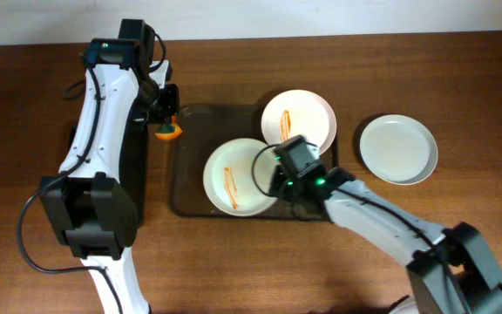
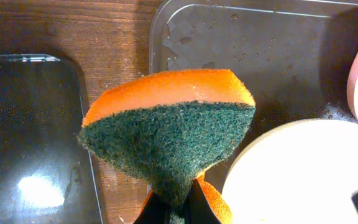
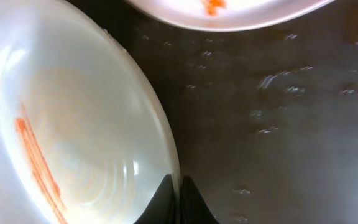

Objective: Clean dirty plates on tray and stack at the side
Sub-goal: 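Grasp the bottom-center plate rim with the right gripper and tilt it up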

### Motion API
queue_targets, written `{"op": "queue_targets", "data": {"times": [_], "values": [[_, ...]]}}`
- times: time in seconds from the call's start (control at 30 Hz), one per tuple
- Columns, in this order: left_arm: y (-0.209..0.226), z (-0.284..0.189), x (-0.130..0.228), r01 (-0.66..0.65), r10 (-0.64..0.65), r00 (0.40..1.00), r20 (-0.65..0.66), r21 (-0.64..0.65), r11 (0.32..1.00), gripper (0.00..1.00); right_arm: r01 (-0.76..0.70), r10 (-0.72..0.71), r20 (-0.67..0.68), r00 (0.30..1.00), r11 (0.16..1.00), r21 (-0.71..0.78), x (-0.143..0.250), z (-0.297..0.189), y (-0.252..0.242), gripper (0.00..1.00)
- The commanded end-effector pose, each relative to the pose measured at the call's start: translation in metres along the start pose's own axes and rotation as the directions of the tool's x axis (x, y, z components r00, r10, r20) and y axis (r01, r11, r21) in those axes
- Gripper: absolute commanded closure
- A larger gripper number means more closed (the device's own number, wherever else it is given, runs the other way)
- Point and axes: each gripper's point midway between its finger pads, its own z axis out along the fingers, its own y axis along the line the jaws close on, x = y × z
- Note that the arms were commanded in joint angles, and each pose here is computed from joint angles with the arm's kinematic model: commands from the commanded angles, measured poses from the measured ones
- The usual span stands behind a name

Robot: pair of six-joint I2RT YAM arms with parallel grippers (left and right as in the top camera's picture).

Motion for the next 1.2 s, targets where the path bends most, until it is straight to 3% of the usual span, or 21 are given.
{"op": "queue_targets", "data": {"times": [0.0,0.07,0.13,0.17,0.23,0.33,0.47,0.8,0.87,0.9,0.93,1.03,1.17], "values": [[0.0,-0.003,0.0,-0.015,0.015,1.0,0.006,0.0,1.0,1.0,-0.062,0.059,0.096,0.994,0.997,0.035,0.0,0.021,0.01,0.96],[0.0,-0.003,0.0,-0.015,0.015,1.0,0.006,0.0,1.0,1.0,-0.055,0.051,0.059,0.997,0.997,0.055,0.01,0.036,0.004,0.92],[0.0,-0.003,-0.001,-0.015,0.015,1.0,0.011,0.001,1.0,1.0,0.012,-0.012,0.022,1.0,1.0,-0.001,0.011,0.034,0.019,0.67],[0.0,-0.003,-0.001,-0.016,0.016,1.0,0.013,0.001,1.0,1.0,0.061,-0.061,0.005,0.998,0.998,-0.032,0.01,0.032,0.028,0.62],[0.0,-0.003,-0.001,-0.016,0.016,1.0,0.013,0.0,1.0,1.0,0.151,-0.152,-0.024,0.988,0.987,-0.059,0.004,0.023,0.041,0.59],[0.0,-0.003,-0.001,-0.016,0.016,1.0,0.013,0.0,1.0,1.0,0.32,-0.326,-0.074,0.942,0.944,-0.082,-0.015,0.001,0.052,0.59],[0.0,-0.003,-0.001,-0.016,0.016,1.0,0.013,0.001,1.0,1.0,0.396,-0.404,-0.079,0.911,0.913,-0.103,-0.024,0.0,0.045,0.59],[0.0,-0.003,-0.002,-0.016,0.016,1.0,0.016,0.001,1.0,1.0,0.455,-0.469,-0.153,0.87,0.883,-0.116,-0.004,0.06,0.033,0.6],[0.0,-0.003,-0.002,-0.016,0.016,1.0,0.016,0.001,1.0,1.0,0.45,-0.463,-0.169,0.87,0.886,-0.109,0.0,0.065,0.029,0.68],[0.0,-0.003,-0.002,-0.016,0.016,1.0,0.016,0.001,1.0,1.0,0.422,-0.434,-0.173,0.884,0.901,-0.104,0.0,0.065,0.029,0.86],[-0.001,-0.003,-0.002,-0.017,0.017,1.0,0.015,0.002,1.0,1.0,0.348,-0.358,-0.187,0.915,0.933,-0.086,0.001,0.065,0.027,0.96],[-0.017,0.007,0.006,-0.055,0.055,0.998,-0.011,0.005,0.998,1.0,0.126,-0.126,-0.237,0.963,0.992,-0.015,0.009,0.063,0.02,0.96],[-0.031,0.05,0.035,-0.097,0.097,0.989,-0.108,0.005,0.995,1.0,0.183,-0.19,-0.25,0.95,0.982,-0.05,0.012,0.063,0.023,0.96]]}}
